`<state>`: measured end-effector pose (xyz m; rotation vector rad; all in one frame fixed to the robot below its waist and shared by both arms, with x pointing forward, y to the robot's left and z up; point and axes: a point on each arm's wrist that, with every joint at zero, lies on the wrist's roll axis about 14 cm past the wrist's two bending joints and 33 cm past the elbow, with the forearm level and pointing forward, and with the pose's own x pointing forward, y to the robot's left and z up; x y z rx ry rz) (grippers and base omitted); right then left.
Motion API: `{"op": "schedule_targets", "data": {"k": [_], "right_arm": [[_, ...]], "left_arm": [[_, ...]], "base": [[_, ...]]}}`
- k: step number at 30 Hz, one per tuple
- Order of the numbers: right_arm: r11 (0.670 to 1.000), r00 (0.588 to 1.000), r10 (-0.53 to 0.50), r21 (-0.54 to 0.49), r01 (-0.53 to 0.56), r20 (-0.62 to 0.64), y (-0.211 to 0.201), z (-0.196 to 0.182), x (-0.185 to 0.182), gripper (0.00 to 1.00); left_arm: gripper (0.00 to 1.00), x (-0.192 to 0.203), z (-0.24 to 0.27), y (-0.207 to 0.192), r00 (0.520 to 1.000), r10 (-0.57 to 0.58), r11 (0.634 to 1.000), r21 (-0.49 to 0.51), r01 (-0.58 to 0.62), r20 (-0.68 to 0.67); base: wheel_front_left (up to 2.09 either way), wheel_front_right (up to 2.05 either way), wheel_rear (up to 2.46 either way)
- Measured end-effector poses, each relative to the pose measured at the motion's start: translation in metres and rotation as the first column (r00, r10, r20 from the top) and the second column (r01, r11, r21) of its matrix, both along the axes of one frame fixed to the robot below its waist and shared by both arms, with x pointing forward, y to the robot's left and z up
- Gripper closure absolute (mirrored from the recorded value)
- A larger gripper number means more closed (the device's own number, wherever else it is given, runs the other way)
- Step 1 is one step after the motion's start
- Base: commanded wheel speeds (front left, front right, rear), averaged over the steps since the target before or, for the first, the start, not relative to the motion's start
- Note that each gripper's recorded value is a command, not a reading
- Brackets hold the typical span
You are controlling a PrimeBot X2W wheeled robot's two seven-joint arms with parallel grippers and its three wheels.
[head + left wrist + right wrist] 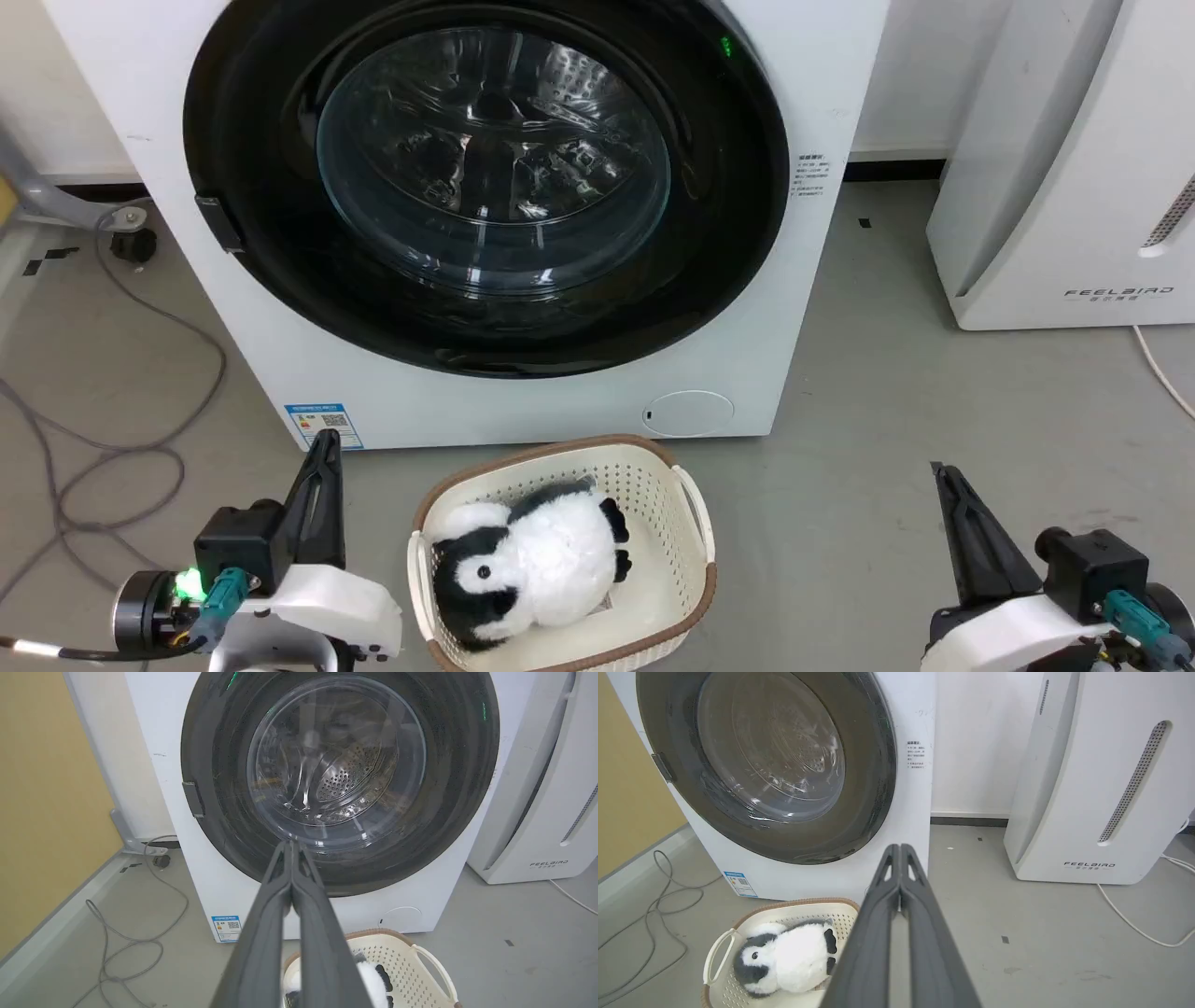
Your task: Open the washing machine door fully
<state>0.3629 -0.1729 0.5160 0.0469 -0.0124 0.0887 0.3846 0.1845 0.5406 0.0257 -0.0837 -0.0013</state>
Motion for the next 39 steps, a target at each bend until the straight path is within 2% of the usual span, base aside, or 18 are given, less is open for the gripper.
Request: {"op": "schedule_targets", "data": {"k": [39], "right_arm": [[0.996,0.999,0.037,-0.084,-0.04,-0.029,0.012,0.005,0.005,1.0]], "left_arm": [[1.0,-0.008,-0.008,-0.005,0.998,0.01,1.0,0.019,-0.009,-0.068]], "base": [[0.0,0.0,0.0]]}}
